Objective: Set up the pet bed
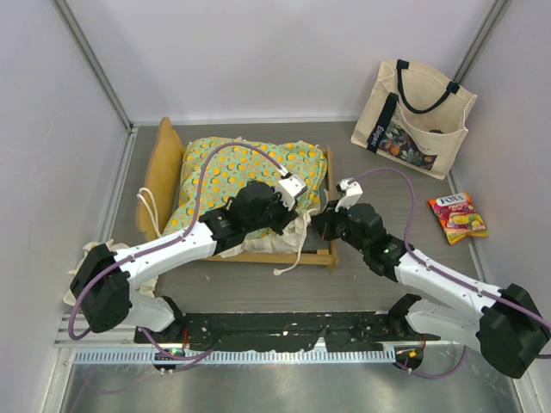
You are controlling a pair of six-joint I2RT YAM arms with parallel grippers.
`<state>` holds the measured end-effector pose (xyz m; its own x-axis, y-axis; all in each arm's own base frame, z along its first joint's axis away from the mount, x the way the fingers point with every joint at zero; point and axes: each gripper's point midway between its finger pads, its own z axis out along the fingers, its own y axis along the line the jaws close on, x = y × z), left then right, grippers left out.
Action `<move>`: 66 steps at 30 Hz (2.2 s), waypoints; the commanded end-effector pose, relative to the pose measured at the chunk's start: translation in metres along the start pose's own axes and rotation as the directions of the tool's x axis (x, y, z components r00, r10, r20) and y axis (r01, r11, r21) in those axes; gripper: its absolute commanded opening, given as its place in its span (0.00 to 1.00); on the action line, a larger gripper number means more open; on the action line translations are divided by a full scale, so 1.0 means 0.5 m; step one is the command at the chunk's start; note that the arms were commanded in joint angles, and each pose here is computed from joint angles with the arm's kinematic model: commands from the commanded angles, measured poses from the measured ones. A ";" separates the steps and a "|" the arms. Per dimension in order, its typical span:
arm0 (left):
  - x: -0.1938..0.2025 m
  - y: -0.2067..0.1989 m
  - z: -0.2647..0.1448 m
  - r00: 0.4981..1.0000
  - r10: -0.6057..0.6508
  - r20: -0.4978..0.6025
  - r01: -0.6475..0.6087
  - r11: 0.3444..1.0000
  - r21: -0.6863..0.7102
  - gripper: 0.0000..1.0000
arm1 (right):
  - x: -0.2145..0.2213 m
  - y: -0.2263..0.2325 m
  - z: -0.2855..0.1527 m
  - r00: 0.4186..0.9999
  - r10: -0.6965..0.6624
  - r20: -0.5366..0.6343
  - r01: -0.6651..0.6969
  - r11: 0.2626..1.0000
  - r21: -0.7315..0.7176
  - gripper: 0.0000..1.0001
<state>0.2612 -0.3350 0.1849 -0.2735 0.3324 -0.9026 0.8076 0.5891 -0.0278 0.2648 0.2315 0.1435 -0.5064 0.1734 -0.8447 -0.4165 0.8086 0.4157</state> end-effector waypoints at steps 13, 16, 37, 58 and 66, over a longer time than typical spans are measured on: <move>-0.058 0.018 -0.009 0.995 0.006 0.101 -0.002 0.999 -0.035 0.00 | -0.128 0.115 -0.173 0.994 -0.104 -0.038 0.097 0.982 -0.162 0.01; -0.057 0.020 -0.010 0.995 0.004 0.100 0.000 0.999 -0.038 0.00 | -0.138 0.139 -0.187 0.995 -0.092 -0.043 0.081 0.975 -0.209 0.01; -0.062 0.019 -0.013 0.994 0.008 0.109 -0.004 0.999 -0.037 0.00 | -0.188 0.235 -0.223 1.000 0.002 0.011 0.002 0.907 -0.421 0.01; -0.023 -0.015 0.001 0.999 -0.002 0.050 -0.001 0.998 0.064 0.00 | 0.019 0.069 -0.115 0.980 -0.039 -0.196 0.010 0.989 -0.145 0.09; 0.030 -0.040 0.011 0.996 -0.009 -0.084 0.021 0.990 0.137 0.00 | -0.010 0.004 -0.180 0.989 0.010 -0.144 -0.001 0.998 0.062 0.58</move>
<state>0.2491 -0.3426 0.1727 -0.2973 0.3553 -0.8862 0.8495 0.5222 -0.0756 0.1929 0.2069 0.1485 -0.6850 0.0129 -0.7284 -0.4421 0.7873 0.4298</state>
